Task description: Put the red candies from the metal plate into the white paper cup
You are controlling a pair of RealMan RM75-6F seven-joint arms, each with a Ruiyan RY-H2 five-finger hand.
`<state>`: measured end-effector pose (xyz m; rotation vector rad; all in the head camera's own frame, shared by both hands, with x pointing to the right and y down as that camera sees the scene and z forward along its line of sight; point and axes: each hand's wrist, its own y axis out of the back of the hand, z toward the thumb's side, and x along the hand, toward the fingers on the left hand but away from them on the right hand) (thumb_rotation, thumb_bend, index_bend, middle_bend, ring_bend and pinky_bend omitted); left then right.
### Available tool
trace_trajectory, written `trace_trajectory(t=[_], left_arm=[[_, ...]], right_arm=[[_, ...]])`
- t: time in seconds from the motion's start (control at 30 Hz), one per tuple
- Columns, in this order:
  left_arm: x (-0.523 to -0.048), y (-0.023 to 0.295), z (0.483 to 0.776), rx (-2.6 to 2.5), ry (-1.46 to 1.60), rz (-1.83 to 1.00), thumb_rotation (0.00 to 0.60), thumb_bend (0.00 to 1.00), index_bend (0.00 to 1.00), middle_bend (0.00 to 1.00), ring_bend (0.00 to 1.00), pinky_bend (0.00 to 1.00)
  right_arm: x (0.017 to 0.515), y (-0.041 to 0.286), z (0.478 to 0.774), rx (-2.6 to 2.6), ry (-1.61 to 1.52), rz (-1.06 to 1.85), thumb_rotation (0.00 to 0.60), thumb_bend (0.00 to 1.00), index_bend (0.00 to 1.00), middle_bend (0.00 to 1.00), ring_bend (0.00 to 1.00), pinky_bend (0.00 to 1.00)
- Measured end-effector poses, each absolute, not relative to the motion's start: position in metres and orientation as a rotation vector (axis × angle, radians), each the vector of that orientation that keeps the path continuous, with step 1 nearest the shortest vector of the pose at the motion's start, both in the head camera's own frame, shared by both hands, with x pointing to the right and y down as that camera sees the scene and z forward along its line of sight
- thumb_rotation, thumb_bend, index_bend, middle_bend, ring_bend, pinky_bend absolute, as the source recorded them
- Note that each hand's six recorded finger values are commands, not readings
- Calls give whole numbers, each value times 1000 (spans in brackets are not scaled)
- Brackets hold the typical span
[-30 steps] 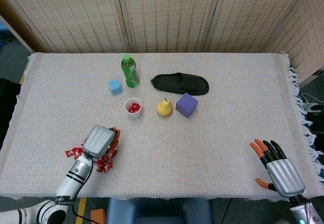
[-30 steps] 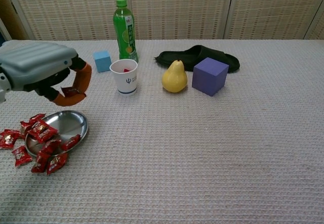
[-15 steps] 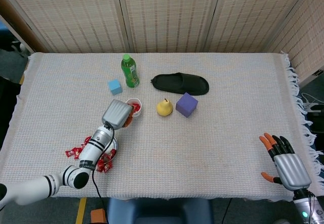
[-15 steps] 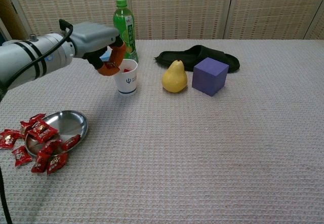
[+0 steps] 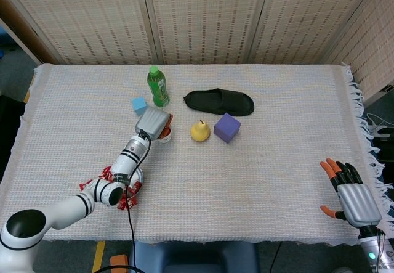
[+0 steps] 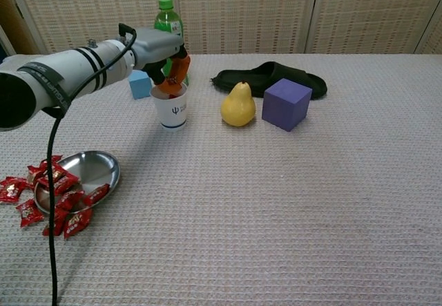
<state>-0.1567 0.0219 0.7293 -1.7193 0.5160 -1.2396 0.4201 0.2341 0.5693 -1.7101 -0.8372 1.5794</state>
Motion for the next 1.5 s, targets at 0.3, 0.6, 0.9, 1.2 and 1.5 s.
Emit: trace_trajectory(t=[0.3, 0.6, 0.9, 1.2, 1.5], left_arm=[[-162, 24, 728, -1700, 510, -1252, 600, 406, 256, 249, 800, 1000], [-160, 44, 709, -1750, 544, -1186, 600, 397, 172, 219, 800, 1000], [-199, 144, 662, -1826, 604, -1075, 600, 383, 145, 500, 809, 1000], [-288, 263, 641, -1812, 579, -1186, 600, 384, 264, 829, 871, 1000], [-327, 302, 656, -1729, 528, -1257, 600, 387, 303, 905, 915, 1000]], right_arm=[[419, 236, 567, -1711, -841, 1566, 600, 47, 0, 0, 0, 0], [416, 237, 566, -1724, -831, 1553, 600, 46, 0, 0, 0, 0], [407, 245, 559, -1762, -798, 1490, 600, 47, 0, 0, 0, 0], [394, 256, 554, -1792, -748, 1422, 600, 47, 0, 0, 0, 0], [386, 265, 556, -1795, -698, 1405, 600, 47, 0, 0, 0, 0]])
